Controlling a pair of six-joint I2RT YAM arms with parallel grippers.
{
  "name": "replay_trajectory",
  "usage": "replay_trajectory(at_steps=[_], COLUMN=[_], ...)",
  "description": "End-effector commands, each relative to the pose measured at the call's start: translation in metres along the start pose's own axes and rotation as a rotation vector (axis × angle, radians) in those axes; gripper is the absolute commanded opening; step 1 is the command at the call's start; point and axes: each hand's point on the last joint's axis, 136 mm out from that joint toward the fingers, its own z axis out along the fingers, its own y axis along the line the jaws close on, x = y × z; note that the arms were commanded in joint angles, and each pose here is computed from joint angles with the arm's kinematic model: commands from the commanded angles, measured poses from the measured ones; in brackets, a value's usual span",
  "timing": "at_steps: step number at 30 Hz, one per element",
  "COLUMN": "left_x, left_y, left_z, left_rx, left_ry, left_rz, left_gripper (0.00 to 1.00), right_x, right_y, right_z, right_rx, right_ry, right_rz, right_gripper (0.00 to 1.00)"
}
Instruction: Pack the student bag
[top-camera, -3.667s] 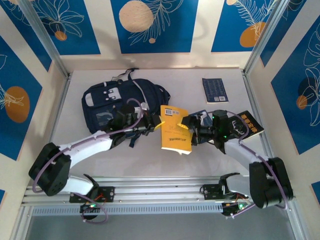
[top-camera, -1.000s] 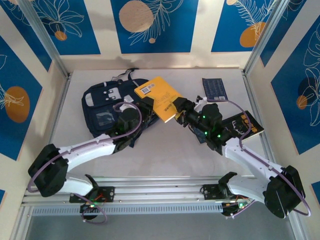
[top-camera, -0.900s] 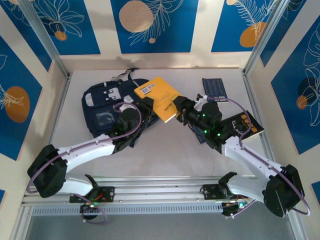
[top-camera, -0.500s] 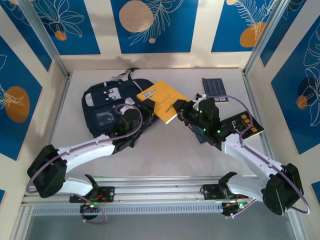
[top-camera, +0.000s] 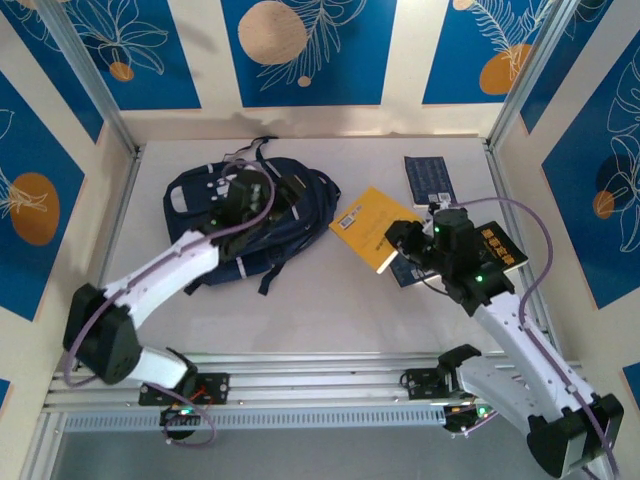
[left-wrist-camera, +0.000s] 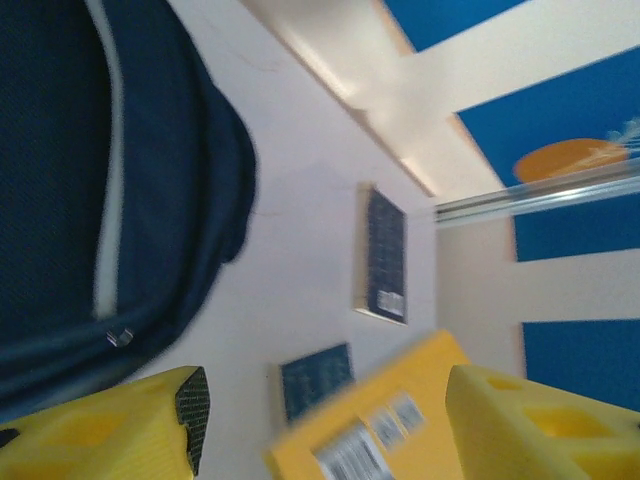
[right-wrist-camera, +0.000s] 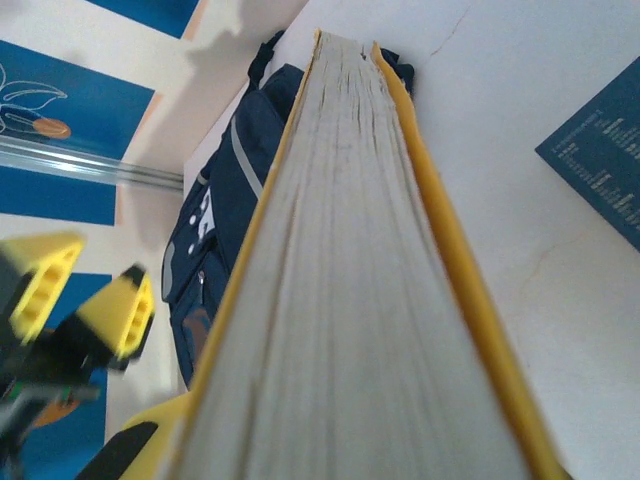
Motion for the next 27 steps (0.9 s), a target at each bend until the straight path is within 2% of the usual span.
replay_trajectory(at_steps=[1, 5, 9, 12, 21, 27], left_x=[0.013, -0.005, -0.023, -0.03, -0.04, -0.044], left_y=[0.039, 0.04, 0.04, 0.048, 0.077, 0.083], left_z=[0.031, 0.069, 0.095, 0.109, 0.12, 0.125], left_rx=[-0.112, -0.106, -0.123, -0.15, -0.206, -0.188], left_ry=[0.195, 0.269, 0.275, 0.291, 0.287, 0.281], left_rz=[0.131, 0.192, 0.263, 0.257, 0.189, 0.152], left_gripper=[0.64, 0.62, 0.59, 0.56, 0.55, 0.55], right_x=[0.008, 0.015, 0.018, 0.018, 0.017, 0.02], right_y=[0.01, 0.006, -0.002, -0.005, -0.013, -0.018], right_z=[-0.015, -0.026, -0.036, -0.042, -0.044, -0.038], right_rx=[-0.119, -0.147, -0.131, -0.129, -0.116, -0.121], right_ry=[0.043, 0.049, 0.038, 0.027, 0.017, 0.03], right_rz=[-0.073, -0.085, -0.103, -0.099, -0.085, -0.059], right_gripper=[0.0, 0.0, 0.0, 0.0, 0.0, 0.0])
